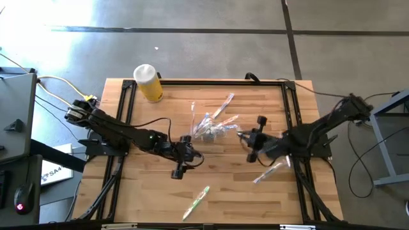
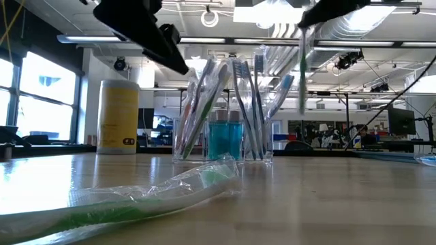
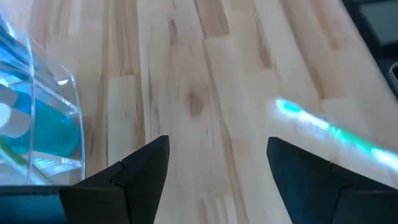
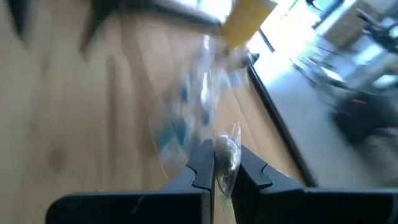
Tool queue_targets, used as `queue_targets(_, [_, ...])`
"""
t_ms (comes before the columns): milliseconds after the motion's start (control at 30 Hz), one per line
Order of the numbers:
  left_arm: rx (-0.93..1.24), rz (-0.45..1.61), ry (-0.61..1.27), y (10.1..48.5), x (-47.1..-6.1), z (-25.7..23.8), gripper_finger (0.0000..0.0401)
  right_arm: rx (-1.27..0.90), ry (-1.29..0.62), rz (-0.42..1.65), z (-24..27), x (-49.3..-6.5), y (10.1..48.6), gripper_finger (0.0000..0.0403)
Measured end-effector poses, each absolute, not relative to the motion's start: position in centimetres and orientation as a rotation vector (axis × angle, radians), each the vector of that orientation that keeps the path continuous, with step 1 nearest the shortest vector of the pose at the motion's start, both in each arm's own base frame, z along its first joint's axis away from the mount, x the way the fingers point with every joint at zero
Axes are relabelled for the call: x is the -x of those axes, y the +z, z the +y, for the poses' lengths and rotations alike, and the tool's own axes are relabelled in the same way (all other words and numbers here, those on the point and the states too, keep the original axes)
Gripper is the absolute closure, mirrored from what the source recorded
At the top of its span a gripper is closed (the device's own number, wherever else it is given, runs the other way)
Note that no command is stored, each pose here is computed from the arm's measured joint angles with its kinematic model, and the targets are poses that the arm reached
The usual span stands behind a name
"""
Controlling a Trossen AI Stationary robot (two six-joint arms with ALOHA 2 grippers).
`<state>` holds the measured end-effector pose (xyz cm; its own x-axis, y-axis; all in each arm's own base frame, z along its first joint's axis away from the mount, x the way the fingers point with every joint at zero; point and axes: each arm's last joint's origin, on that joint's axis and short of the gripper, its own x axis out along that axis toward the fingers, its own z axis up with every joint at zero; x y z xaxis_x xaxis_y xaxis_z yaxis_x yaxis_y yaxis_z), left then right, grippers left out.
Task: Pick & Place toothbrushing station
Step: Put the green toothbrush into the transparent organizer
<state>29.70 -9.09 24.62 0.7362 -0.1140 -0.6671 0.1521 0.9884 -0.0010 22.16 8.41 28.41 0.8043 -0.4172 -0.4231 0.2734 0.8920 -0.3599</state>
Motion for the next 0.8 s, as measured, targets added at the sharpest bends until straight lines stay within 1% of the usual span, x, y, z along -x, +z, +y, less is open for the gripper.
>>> queue_targets(67, [-0.036,0.73,-0.139,24.7,-29.7,-9.1,0.0137,0.214,-0.277,0.388,7.4,-21.9,28.9,0.0389])
queue_targets(133, [-0.032,0.756,-0.129,24.8,-29.2,-8.9,0.0137,0.187,-0.174,0.293,6.8,-21.9,28.6,0.0389])
queue_targets(200, [-0.019,0.738,-0.131,25.0,-29.3,-9.0,0.0137,0.171,-0.157,0.239,6.2,-22.0,28.6,0.0389])
queue_targets(333, [-0.016,0.746,-0.135,25.0,-29.2,-9.0,0.0137,0.164,-0.198,0.246,4.8,-22.8,28.1,0.0389])
queue_targets(467, [-0.002,0.753,-0.131,25.0,-29.2,-9.0,0.0137,0.163,-0.202,0.301,3.5,-24.2,26.8,0.0389])
queue_targets(800, [0.002,0.738,-0.132,25.1,-29.3,-9.0,0.0137,0.051,-0.228,0.404,1.6,-26.2,24.1,0.0389])
